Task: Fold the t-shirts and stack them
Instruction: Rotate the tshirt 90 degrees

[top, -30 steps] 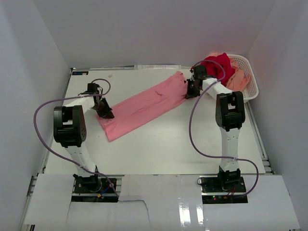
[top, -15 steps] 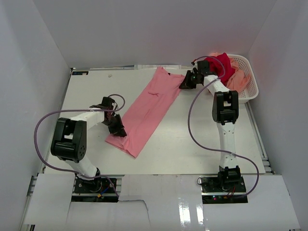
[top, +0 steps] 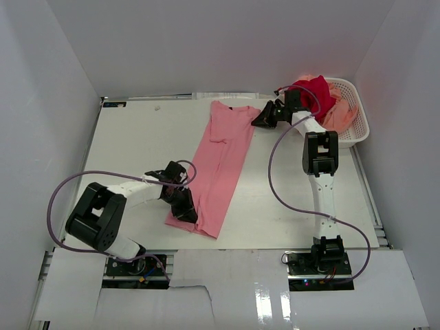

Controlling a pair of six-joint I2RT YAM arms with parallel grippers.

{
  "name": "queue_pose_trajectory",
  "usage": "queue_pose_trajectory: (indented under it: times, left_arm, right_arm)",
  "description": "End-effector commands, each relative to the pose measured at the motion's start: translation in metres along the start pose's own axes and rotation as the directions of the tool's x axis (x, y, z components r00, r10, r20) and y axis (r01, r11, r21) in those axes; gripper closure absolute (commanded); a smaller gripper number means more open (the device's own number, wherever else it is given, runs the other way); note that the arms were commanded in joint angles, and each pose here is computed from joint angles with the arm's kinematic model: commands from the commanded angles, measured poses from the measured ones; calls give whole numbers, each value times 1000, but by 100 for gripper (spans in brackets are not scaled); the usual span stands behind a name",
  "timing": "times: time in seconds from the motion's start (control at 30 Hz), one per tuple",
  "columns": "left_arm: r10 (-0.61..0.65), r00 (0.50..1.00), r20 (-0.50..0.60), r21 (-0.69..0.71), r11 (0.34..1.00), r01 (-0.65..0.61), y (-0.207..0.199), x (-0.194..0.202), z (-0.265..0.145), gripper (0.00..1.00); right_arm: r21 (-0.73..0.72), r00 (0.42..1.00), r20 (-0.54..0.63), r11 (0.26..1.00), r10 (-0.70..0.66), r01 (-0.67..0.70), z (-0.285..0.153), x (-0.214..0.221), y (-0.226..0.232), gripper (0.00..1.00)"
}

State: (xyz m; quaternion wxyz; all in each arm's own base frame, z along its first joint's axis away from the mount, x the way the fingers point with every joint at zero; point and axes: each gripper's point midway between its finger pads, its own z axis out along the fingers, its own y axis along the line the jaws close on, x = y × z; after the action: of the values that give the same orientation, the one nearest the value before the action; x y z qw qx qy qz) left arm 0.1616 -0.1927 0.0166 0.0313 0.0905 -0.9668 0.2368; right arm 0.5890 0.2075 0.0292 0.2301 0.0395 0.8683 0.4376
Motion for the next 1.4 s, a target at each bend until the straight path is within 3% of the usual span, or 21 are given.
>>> queue_pose_trajectory:
  times: [0.0, 0.23, 0.53, 1.0, 1.23, 1.37]
  left_arm:
    - [-26, 998, -58, -35, 999, 24, 7, 28, 8, 73]
    - [2, 993, -114, 23, 1000, 1, -22, 47, 18, 72]
    - [43, 989, -144, 9, 999, -42, -44, 68, 31, 72]
    - [127, 973, -194, 128, 986, -103, -104, 90, 40, 71]
    - [171, 975, -144, 221, 966, -136, -141, 87, 10, 70]
    - [225, 971, -82, 282, 939, -194, -181, 81, -31, 70]
  right_arm:
    - [22, 997, -34, 997, 73, -72, 16, 17, -25, 87]
    - [-65, 991, -42, 989, 127, -130, 24, 18, -13, 88]
    - [-100, 995, -22, 990, 101, -103, 19, 10, 2, 88]
    - [-152, 997, -32, 986, 65, -69, 18, 12, 36, 90]
    - [-184, 1000, -4, 983, 10, -11, 0, 0, 61, 90]
    - [-255, 999, 15, 965, -52, 54, -26, -12, 103, 78]
